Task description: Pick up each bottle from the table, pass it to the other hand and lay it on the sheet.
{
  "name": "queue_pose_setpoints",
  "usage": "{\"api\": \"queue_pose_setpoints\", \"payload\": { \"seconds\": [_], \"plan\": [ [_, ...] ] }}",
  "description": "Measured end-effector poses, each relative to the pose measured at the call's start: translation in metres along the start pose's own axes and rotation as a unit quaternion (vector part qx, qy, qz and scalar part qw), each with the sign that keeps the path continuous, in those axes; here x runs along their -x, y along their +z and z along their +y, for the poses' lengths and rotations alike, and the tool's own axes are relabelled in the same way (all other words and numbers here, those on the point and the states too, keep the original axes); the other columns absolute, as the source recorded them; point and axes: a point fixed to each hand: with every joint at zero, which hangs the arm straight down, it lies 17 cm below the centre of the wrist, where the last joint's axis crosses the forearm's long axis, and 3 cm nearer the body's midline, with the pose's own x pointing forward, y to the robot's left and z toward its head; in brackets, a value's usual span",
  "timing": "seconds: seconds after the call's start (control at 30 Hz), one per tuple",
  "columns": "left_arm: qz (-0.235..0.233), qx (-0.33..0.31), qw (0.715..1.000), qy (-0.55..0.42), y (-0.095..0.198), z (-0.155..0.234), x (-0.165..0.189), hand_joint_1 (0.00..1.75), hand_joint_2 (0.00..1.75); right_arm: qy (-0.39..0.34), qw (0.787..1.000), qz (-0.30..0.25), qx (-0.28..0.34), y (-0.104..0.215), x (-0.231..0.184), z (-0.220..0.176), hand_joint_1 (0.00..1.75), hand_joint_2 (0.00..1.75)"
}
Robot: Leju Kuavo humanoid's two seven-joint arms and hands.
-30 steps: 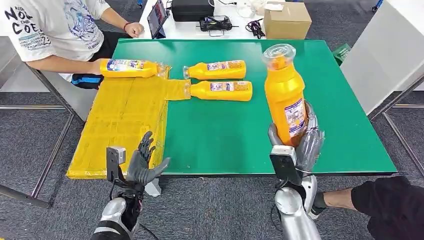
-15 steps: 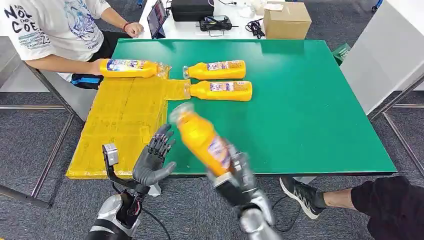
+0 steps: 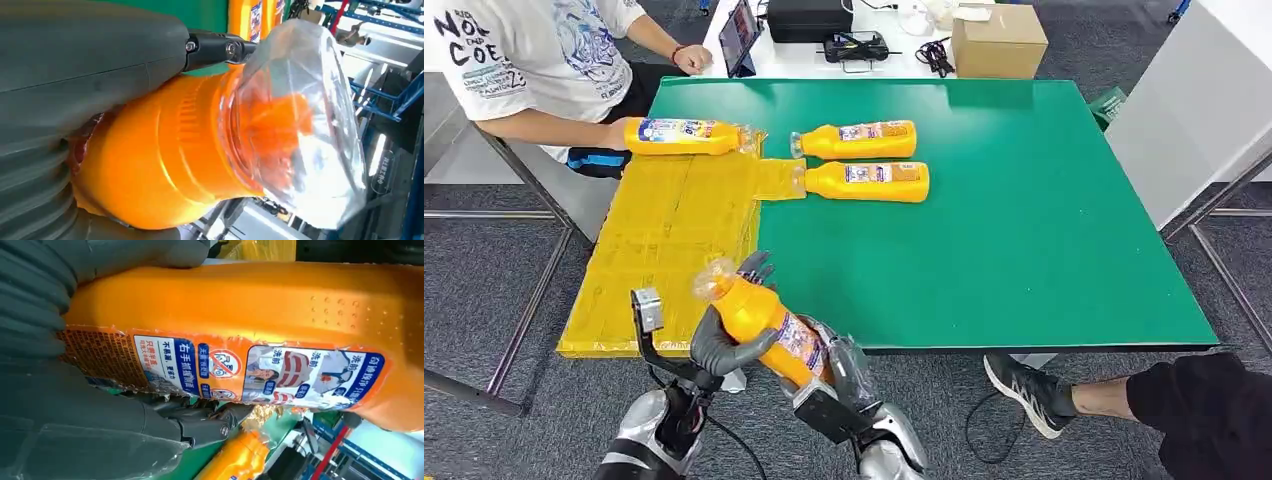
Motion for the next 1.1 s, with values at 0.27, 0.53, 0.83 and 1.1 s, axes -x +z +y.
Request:
{"api": "queue_pose_setpoints", "payload": {
  "seconds": [0.27, 0.53, 0.83, 1.1],
  "plan": [
    [0.008, 0.002, 1.000, -0.005, 0.003, -0.001, 0.004, 0.00, 1.75, 0.002, 1.000, -0.004, -0.013, -0.006, -0.003, 0.007, 1.75, 1.75],
    [0.012, 0.008, 1.000, -0.009, 0.004, -0.003, 0.006, 0.00, 1.75, 0.003, 1.000, -0.003, -0.003, -0.009, -0.003, 0.003, 1.75, 1.75],
    [0.005, 0.020, 1.000, -0.007, 0.005, -0.009, 0.003, 0.33, 1.75, 0.006, 1.000, -0.004, -0.008, -0.015, -0.004, 0.001, 1.75, 1.75],
    [-0.015, 0.028, 0.999, 0.035, 0.007, -0.014, -0.008, 1.75, 1.75, 0.012, 1.000, -0.007, -0.021, -0.015, -0.005, 0.008, 1.73, 1.75]
  ]
}}
